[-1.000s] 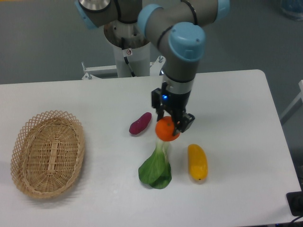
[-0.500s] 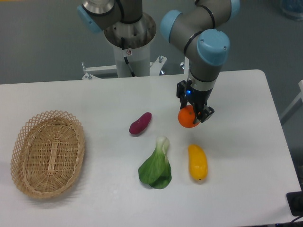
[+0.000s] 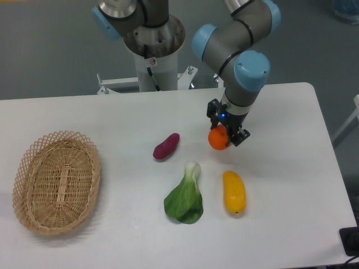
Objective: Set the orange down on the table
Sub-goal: 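Lower the held orange toward the table beside the yellow fruit, then set the orange on the table and open the gripper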
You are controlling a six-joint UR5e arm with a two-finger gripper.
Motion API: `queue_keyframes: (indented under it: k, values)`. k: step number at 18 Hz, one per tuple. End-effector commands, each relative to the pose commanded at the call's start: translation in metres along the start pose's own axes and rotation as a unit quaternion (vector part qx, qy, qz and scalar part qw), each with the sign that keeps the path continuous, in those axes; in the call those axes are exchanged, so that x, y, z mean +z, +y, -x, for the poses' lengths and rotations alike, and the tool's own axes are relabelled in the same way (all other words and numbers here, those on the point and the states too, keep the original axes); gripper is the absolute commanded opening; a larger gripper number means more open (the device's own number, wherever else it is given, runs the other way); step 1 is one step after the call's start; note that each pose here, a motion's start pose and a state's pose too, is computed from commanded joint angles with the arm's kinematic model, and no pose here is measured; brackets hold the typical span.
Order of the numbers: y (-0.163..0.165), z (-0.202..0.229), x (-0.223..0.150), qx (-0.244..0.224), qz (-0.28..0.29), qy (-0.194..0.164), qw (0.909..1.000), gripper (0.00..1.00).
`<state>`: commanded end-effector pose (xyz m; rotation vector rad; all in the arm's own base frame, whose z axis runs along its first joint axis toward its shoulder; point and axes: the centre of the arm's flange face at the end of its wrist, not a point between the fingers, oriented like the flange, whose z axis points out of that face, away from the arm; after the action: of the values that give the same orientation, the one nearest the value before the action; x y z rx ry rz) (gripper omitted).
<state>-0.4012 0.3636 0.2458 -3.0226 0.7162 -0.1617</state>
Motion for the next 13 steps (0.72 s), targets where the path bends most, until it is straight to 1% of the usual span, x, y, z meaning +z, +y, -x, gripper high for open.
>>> queue_keyframes:
  k: [2, 4, 8, 11, 13]
  values:
    - [-0.002, 0.002, 0.007, -0.005, 0.001, 0.002, 1.0, 0.7]
    - [-0.003, 0.003, 0.012, -0.018, 0.001, -0.006, 0.9998, 0.7]
    - [-0.007, -0.003, 0.025, -0.026, 0.0, -0.009, 0.9996, 0.72]
    - [-0.01, -0.003, 0.029, -0.033, -0.001, -0.028, 0.9991, 0.72]
    - [-0.01, -0.002, 0.03, -0.034, -0.001, -0.027, 0.9991, 0.72]
